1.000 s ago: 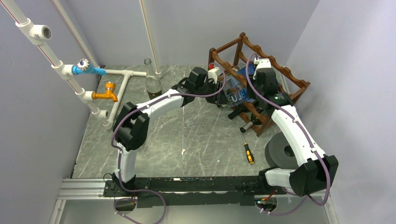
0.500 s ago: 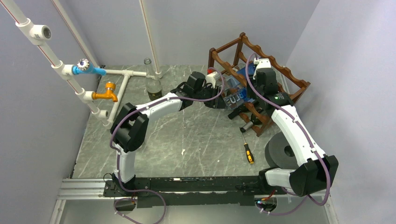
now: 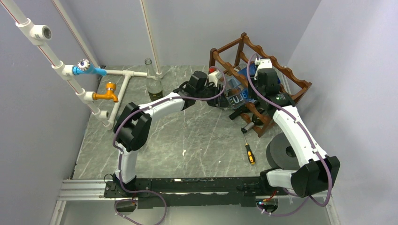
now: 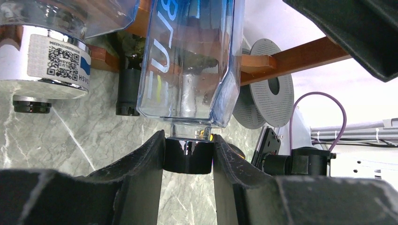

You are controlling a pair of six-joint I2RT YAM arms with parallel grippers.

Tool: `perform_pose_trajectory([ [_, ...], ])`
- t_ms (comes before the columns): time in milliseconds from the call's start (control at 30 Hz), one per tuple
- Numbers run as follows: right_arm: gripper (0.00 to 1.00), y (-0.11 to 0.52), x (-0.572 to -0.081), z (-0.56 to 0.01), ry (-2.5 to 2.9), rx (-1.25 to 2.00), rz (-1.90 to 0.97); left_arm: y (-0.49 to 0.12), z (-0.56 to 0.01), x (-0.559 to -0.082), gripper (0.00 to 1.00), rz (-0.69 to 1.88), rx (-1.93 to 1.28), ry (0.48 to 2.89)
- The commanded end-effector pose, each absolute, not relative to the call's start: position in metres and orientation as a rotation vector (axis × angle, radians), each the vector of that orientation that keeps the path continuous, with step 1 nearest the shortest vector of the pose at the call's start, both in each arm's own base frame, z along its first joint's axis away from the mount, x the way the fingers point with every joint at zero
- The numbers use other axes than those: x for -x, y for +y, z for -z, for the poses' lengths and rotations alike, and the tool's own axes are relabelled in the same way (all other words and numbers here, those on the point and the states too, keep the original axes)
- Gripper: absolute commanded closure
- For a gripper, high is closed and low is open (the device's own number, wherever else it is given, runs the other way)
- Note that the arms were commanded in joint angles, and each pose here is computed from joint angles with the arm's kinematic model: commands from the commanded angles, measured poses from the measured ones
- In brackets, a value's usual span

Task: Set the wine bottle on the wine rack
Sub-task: Place the wine bottle in the wine rack.

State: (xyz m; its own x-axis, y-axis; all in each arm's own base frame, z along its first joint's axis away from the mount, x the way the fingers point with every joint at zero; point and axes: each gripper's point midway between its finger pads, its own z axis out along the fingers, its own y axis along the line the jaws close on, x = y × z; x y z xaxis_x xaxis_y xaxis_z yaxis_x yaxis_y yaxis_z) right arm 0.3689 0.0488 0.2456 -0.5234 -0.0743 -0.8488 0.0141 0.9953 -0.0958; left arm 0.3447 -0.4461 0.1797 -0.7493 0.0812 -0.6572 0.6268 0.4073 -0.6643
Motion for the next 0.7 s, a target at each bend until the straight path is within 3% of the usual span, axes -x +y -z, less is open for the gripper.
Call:
perform_pose_trajectory([
  [0, 0.54, 0.056, -0.359, -0.235, 2.158, 0.005, 0.059, -0.418, -0.117, -0.37, 1.0, 1.15, -0.399, 2.317],
  [667, 0.54, 0.056, -0.357, -0.238, 2.146, 0.002, 0.054, -0.435, -0.113, -0.369, 1.0, 1.204, -0.391, 2.322],
])
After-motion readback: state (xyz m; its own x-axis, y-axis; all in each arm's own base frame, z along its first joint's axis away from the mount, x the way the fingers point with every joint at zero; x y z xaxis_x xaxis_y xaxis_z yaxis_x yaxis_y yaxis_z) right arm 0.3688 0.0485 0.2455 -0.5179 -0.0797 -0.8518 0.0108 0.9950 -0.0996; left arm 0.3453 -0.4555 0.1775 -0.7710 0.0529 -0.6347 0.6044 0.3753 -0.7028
